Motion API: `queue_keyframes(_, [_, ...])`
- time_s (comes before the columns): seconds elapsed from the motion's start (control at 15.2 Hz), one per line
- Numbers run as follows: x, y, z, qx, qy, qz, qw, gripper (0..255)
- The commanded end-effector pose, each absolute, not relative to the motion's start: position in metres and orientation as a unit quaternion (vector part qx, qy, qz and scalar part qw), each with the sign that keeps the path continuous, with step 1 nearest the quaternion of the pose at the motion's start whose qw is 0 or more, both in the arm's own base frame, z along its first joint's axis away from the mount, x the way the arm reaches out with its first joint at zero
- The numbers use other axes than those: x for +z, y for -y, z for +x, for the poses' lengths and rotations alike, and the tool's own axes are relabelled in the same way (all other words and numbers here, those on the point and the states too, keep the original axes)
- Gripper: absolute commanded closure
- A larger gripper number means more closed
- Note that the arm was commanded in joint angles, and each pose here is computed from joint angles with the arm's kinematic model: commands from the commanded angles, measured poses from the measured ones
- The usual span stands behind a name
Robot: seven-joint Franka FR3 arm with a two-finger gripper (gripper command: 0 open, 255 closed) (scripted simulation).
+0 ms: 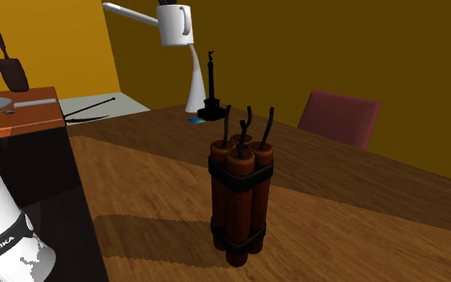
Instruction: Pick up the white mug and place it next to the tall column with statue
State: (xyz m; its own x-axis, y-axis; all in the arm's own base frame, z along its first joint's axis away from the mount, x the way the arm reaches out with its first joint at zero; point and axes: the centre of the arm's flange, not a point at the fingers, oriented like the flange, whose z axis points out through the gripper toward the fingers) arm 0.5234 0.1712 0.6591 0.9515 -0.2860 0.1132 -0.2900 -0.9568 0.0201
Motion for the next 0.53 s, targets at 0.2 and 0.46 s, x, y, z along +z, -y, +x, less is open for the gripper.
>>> queue_keyframes(0.2, [0.632,-0.170,0.524,0.055,0.146,0.988,0.018,255])
queue_keyframes(0.46, [0.611,-0.170,0.524,0.055,0.146,0.988,0.018,255])
